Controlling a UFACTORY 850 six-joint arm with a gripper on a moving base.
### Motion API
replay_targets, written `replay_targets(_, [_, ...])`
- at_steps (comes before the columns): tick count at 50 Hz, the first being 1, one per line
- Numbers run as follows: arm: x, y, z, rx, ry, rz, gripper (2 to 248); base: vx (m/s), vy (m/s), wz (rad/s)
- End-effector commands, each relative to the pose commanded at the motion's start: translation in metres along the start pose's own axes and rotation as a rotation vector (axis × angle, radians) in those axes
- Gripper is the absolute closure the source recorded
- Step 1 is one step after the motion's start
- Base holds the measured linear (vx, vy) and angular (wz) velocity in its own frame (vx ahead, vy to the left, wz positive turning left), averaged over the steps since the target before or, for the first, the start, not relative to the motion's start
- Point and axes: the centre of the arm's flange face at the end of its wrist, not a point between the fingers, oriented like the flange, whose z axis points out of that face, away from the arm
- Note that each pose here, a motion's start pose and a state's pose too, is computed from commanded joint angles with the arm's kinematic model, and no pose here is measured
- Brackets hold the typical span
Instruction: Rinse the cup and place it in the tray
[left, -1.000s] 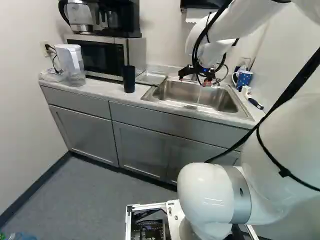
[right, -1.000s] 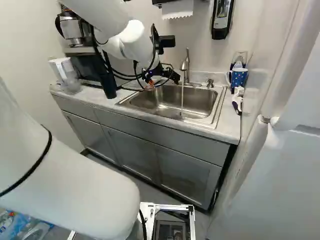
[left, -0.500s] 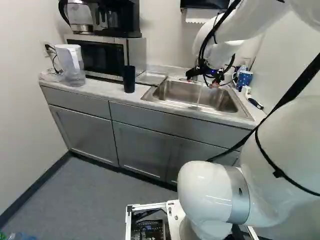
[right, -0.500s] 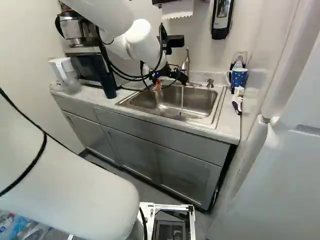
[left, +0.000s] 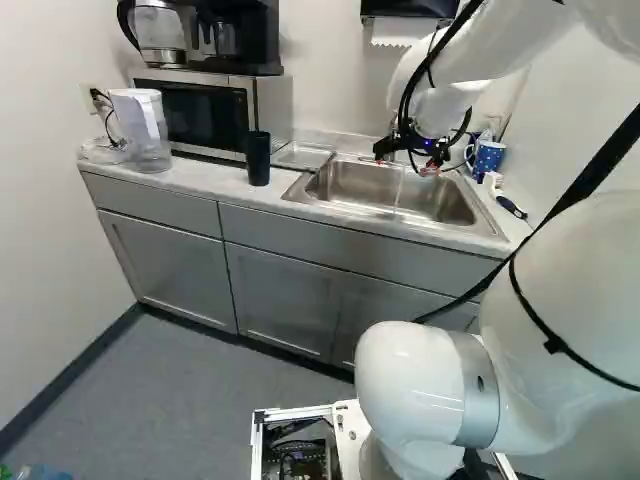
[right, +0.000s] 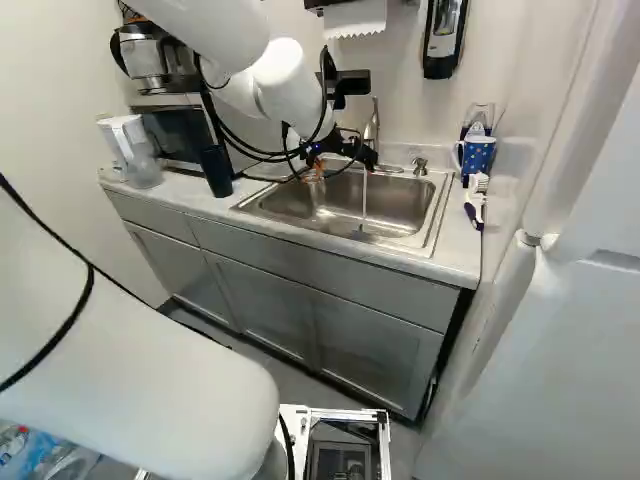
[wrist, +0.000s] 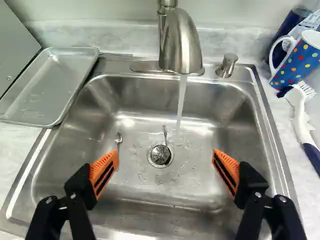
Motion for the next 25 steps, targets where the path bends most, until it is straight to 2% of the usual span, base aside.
replay_targets(25, [0.002, -0.034, 0.002, 0.06, -0.001, -0.054, 3, 0.0, 0.0, 0.0])
